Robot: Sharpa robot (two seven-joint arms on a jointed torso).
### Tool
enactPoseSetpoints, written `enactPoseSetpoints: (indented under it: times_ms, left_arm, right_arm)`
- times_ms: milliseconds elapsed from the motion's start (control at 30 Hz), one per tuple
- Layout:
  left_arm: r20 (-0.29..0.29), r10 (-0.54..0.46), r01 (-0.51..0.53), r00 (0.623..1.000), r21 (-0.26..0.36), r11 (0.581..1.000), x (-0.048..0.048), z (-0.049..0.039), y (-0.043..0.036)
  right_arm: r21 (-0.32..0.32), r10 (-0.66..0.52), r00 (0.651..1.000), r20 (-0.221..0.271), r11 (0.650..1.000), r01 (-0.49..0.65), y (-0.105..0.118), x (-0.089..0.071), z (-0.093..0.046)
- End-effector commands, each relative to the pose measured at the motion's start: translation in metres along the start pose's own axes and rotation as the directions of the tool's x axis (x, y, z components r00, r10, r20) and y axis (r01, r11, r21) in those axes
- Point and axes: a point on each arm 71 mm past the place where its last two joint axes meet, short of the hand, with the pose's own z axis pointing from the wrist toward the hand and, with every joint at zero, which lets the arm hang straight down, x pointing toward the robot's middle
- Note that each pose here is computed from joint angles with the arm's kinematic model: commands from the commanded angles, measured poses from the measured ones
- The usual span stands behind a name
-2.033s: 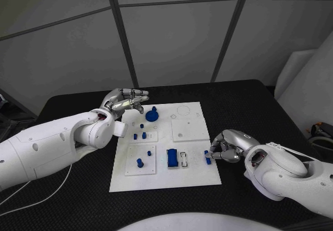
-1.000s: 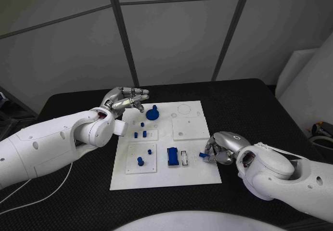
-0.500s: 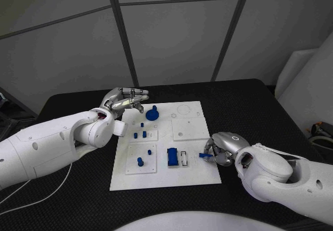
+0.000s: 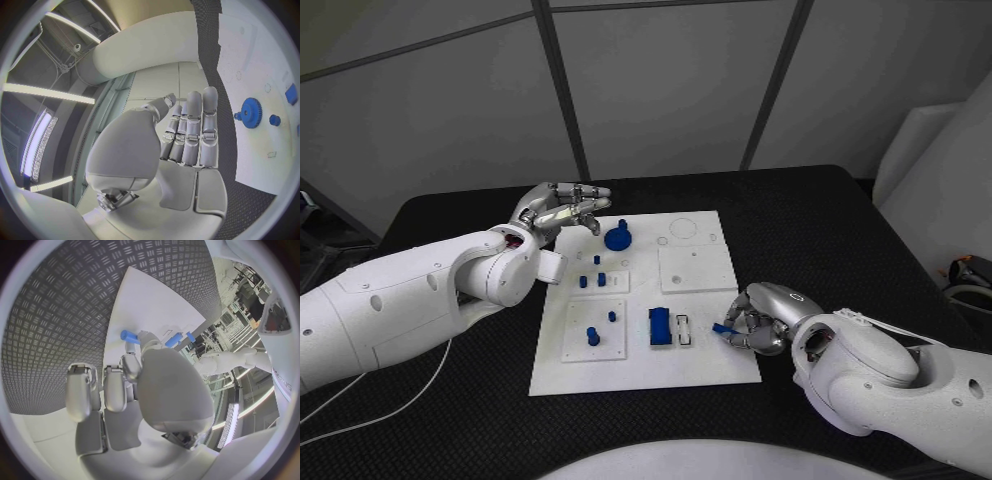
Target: Assemble the parts on the task board
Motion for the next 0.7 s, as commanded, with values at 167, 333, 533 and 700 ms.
enactPoseSetpoints:
  times_ms: [167, 333, 533, 700]
  left_arm:
    - [-0.01, -0.005, 0.005, 1.0, 0.011, 1.0, 0.0015, 0.0001, -0.0019]
    - [-0.011, -0.005, 0.005, 1.0, 0.012, 1.0, 0.0019, 0.0002, -0.0019]
    - [-0.012, -0.006, 0.006, 1.0, 0.011, 1.0, 0.0025, 0.0003, -0.002]
    - [-0.013, -0.006, 0.006, 1.0, 0.011, 1.0, 0.0029, 0.0002, -0.002]
  right_arm:
    - [0.001, 0.196, 0.981, 0.006, 0.981, -0.196, 0.009, 0.001, 0.003]
    - [0.015, 0.229, 0.973, -0.029, 0.973, -0.228, 0.013, 0.007, 0.007]
    - [0.022, 0.264, 0.963, -0.051, 0.964, -0.264, 0.02, 0.011, 0.012]
    - [0.024, 0.277, 0.958, -0.08, 0.961, -0.276, 0.025, 0.016, 0.016]
